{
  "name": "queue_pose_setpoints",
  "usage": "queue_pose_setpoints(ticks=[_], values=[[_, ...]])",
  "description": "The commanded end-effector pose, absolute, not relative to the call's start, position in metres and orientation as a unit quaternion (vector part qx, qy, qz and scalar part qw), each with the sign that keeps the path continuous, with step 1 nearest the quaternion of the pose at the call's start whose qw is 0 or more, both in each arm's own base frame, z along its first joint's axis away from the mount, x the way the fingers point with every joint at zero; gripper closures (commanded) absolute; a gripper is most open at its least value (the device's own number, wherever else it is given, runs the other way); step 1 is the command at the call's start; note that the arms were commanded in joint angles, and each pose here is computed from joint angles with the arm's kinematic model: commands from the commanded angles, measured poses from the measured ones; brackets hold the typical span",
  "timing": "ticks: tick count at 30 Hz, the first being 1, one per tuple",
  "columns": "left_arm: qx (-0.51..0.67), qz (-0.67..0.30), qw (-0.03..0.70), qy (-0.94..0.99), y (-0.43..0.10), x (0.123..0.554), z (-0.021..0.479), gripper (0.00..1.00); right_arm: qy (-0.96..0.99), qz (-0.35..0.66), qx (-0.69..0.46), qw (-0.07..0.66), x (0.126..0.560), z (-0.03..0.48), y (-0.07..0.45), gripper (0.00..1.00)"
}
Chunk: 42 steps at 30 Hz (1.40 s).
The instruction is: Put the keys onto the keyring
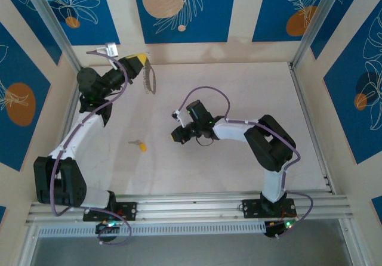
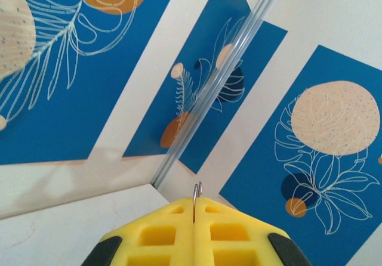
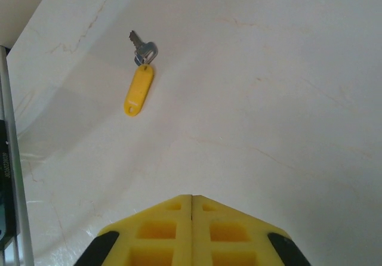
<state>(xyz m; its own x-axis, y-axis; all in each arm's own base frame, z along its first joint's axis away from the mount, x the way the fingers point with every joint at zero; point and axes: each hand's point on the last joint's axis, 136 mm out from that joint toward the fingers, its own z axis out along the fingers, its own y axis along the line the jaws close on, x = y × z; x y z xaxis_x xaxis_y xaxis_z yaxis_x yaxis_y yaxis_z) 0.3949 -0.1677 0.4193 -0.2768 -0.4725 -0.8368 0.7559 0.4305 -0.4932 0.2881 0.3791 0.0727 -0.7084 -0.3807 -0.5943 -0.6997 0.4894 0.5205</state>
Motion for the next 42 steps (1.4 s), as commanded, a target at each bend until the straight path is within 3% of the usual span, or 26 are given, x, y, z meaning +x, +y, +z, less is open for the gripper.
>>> queue_pose_setpoints(ticks=[1, 4, 9, 18, 34, 42], values=[[0.13, -0.514, 0.599, 0.601, -0.172, 0.389, 0.42, 1.0, 0.829, 0.393, -0.334, 0.216, 0.283, 0.08, 0.397, 0.71], [0.126, -0.508, 0.6, 0.605, -0.171, 0.392, 0.416, 1.0, 0.824, 0.394, -0.348, 0.214, 0.282, 0.081, 0.415, 0.61], [0.126, -0.492, 0.602, 0.616, -0.17, 0.4, 0.415, 1.0, 0.812, 0.385, -0.384, 0.215, 0.282, 0.079, 0.46, 0.57], [0.102, -0.49, 0.613, 0.612, -0.151, 0.427, 0.426, 1.0, 0.804, 0.34, -0.433, 0.225, 0.291, 0.056, 0.508, 0.57], [0.086, -0.495, 0.615, 0.608, -0.137, 0.44, 0.425, 1.0, 0.803, 0.339, -0.448, 0.2, 0.295, 0.032, 0.524, 0.61], [0.086, -0.497, 0.617, 0.605, -0.136, 0.439, 0.428, 1.0, 0.802, 0.344, -0.448, 0.193, 0.293, 0.03, 0.526, 0.7]])
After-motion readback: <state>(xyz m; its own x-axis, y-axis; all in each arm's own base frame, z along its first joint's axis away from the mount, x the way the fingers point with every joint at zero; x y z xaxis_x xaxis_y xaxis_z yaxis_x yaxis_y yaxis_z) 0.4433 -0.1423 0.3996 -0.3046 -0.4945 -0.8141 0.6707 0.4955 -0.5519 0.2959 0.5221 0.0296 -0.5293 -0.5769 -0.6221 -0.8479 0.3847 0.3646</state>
